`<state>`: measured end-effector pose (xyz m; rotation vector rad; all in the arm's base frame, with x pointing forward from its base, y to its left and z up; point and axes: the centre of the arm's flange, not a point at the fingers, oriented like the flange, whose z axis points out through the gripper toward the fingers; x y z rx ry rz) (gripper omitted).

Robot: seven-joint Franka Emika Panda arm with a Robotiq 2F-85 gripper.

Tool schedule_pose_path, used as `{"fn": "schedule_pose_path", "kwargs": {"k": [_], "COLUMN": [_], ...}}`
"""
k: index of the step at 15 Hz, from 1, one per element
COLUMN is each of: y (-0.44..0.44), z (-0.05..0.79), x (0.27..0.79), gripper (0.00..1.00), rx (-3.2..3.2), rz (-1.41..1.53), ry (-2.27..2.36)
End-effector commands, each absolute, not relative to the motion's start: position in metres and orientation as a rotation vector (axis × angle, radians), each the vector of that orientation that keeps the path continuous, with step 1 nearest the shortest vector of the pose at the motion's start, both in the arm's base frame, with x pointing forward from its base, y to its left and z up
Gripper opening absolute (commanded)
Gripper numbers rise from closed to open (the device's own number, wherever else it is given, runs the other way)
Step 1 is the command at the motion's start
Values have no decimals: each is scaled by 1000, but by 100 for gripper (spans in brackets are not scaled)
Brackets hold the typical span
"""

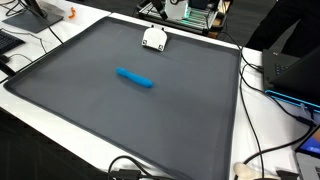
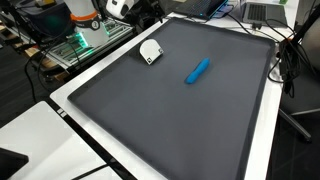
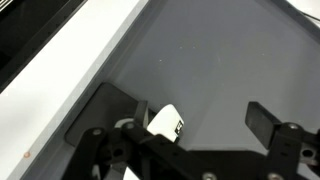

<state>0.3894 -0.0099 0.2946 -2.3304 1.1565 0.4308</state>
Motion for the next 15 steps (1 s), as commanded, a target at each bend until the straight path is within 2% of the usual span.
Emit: {"fn": "schedule_pose_path", "kwargs": {"k": [1,15], "y": [-13,-17], "z": [276,234], "x": [382,376], "gripper": [100,100], "rx": [-2251,-2192], "rz": [448,358], "ry": [1284,1470]}}
